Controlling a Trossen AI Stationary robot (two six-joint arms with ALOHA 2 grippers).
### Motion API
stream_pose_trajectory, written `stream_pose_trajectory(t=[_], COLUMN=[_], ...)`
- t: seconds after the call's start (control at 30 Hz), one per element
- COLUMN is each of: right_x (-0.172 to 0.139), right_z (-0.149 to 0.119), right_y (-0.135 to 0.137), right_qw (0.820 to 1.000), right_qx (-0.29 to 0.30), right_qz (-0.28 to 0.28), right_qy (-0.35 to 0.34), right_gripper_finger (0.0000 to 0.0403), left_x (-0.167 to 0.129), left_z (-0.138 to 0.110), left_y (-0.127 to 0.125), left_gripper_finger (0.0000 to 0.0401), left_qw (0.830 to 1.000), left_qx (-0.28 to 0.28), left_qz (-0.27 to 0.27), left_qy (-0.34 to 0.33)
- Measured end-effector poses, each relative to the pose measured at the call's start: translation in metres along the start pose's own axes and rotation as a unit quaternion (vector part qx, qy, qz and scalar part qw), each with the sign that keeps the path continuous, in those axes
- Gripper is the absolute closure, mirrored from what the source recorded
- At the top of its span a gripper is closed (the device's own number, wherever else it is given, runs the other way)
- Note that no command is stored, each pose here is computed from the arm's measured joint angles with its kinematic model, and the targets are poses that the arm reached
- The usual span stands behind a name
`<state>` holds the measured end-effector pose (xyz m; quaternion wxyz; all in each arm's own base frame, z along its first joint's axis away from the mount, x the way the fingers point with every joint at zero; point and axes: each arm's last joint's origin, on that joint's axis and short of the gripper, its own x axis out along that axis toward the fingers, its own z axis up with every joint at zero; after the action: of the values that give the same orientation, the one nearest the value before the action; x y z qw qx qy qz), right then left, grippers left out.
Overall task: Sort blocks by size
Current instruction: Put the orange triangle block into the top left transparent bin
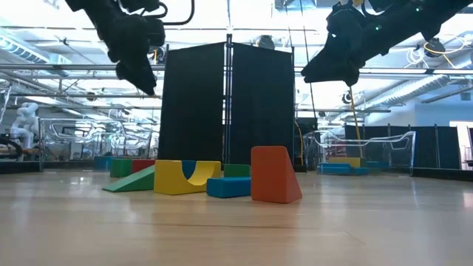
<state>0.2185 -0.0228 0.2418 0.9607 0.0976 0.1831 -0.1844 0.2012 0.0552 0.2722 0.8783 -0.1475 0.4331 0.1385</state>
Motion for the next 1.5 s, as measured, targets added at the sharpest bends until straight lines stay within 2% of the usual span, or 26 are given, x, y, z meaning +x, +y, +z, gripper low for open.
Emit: stream_pose_trajectory(t=[0.17, 0.3, 0.47, 0.7, 0.9, 1.1, 1.5], right_x=[0.0, 0.0, 0.0, 0.0, 0.0, 0.0, 0.0], right_z=[0.0, 0.0, 0.0, -0.001, -0.001, -0.001, -0.001], right_y=[0.0, 0.0, 0.0, 0.0, 0.0, 0.0, 0.0], right_qw=[1.0, 1.0, 1.0, 1.0, 1.0, 1.0, 1.0], right_qx=[0.0, 0.0, 0.0, -0.001, -0.001, -0.001, -0.001], right_qz=[0.0, 0.0, 0.0, -0.001, -0.001, -0.001, -0.001], right_qy=[0.0, 0.0, 0.001, 0.003, 0.004, 0.004, 0.005], right_gripper_finger=[0.025, 0.025, 0.025, 0.025, 0.025, 0.025, 0.025], left_x=[0.03, 0.053, 0.076, 0.101, 0.125, 0.145, 0.163], left_z=[0.002, 0.006, 0.005, -0.005, -0.017, -0.024, -0.031], left_y=[-0.026, -0.043, -0.057, -0.066, -0.074, -0.078, -0.08], left_gripper_finger=[0.0194, 0.0194, 0.0194, 0.0194, 0.0194, 0.0194, 0.0194], left_qw=[0.997, 0.996, 0.991, 0.981, 0.965, 0.954, 0.943], left_qx=[0.069, 0.08, 0.123, 0.178, 0.236, 0.273, 0.301], left_qz=[-0.03, -0.045, -0.043, -0.031, -0.032, -0.019, -0.022], left_qy=[0.027, 0.021, 0.028, 0.067, 0.11, 0.125, 0.141])
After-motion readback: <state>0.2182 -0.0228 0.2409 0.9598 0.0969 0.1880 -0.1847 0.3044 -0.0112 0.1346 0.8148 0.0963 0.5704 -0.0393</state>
